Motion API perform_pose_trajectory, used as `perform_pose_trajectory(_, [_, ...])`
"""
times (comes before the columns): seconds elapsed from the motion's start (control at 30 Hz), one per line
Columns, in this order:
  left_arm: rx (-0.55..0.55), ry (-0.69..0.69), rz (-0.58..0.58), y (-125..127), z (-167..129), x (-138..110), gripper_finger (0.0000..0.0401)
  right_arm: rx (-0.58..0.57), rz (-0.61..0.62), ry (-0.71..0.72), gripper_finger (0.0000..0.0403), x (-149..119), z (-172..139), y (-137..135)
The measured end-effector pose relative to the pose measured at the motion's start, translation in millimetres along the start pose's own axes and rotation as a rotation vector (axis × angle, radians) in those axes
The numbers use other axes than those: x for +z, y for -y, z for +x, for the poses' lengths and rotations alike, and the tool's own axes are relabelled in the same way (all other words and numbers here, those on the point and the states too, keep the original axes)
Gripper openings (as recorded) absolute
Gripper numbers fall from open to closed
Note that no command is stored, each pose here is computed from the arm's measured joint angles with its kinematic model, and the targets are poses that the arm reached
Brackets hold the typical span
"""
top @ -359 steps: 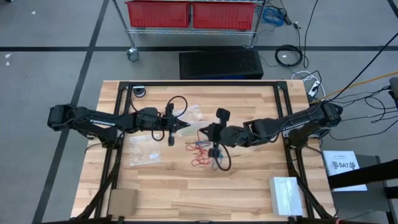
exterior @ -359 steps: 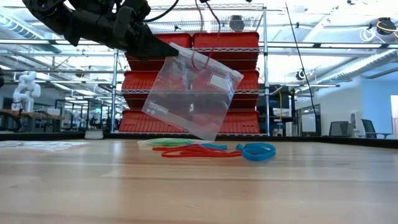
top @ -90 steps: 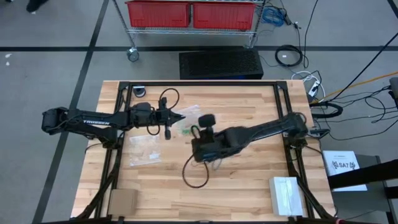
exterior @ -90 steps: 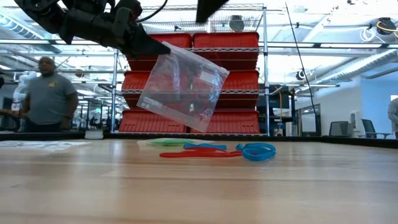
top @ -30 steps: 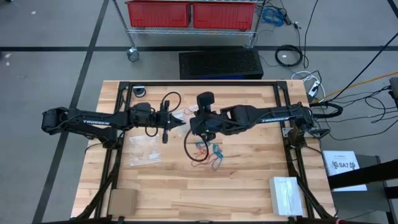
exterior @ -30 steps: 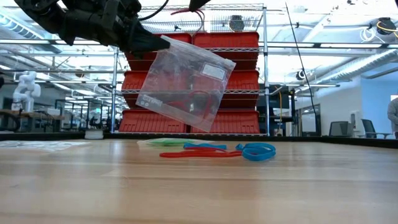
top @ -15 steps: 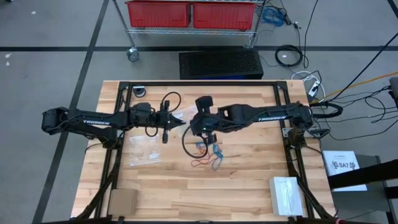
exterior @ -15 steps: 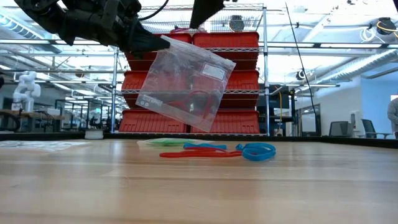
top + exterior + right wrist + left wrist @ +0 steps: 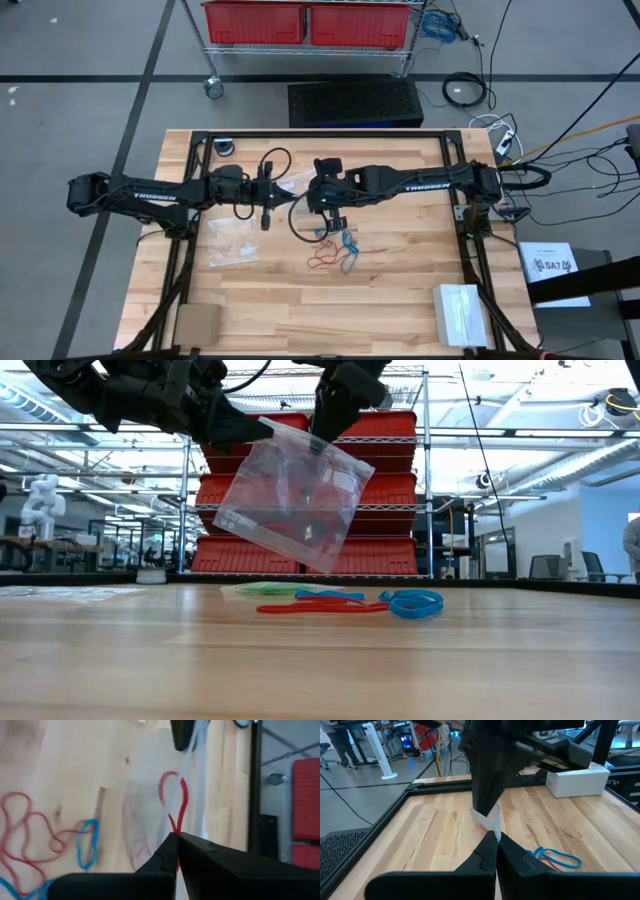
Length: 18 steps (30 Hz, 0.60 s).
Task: Sort rubber bands
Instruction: Put the top red rubber band into the bottom right transparent zip bag
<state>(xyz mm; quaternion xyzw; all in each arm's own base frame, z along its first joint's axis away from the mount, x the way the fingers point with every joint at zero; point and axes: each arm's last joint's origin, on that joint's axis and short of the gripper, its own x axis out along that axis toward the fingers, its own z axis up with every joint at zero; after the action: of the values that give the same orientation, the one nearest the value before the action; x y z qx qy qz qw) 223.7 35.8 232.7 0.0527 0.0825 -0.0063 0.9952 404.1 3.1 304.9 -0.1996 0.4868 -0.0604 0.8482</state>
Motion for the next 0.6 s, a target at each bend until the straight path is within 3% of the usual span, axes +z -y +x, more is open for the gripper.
perform_pose_trajectory(0.13, [0.000,0.000,0.000,0,0,0,0.0002,0.011,0.050,0.005,0.0014,0,0,-2])
perform_pose_trajectory(0.37, [0.000,0.000,0.000,0,0,0,0.0002,0.012,0.042,0.007,0.0087,1,-2,-4])
perform_pose_trajectory(0.6, [0.000,0.000,0.000,0,0,0,0.0002,0.016,0.033,0.035,0.0145,-1,-29,-5])
